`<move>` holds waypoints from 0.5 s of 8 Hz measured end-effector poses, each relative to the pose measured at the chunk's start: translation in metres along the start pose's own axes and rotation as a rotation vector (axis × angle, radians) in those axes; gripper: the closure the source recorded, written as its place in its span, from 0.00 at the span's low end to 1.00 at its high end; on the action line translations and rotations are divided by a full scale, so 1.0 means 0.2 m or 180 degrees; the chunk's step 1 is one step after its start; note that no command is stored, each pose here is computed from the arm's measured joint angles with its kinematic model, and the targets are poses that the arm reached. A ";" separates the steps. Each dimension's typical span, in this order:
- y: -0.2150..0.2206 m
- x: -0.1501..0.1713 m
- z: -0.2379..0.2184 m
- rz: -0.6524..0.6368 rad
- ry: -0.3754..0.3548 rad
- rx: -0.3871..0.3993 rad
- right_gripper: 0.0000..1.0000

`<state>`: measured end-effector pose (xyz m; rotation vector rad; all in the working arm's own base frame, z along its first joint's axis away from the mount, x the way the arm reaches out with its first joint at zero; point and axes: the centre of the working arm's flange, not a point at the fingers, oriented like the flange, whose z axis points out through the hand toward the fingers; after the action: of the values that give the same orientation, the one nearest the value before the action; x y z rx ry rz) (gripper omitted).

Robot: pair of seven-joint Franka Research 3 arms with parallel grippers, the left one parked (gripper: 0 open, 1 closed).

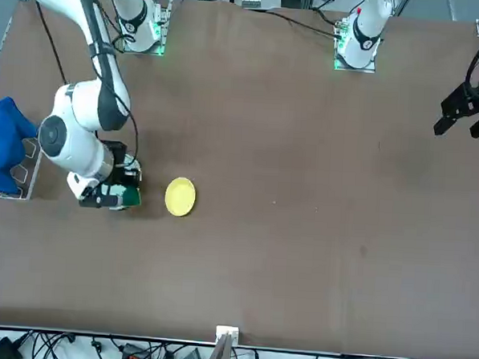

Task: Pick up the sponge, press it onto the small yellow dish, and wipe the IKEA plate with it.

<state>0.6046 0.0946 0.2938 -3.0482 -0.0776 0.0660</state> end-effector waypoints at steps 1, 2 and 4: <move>0.09 -0.06 0.08 -0.0016 0.0033 -0.0014 0.71; 0.18 -0.11 0.16 -0.0018 0.0045 -0.0028 0.71; 0.32 -0.21 0.28 0.0036 0.0001 -0.0045 0.70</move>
<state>0.5635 0.0347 0.2345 -3.0628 -0.0613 0.0662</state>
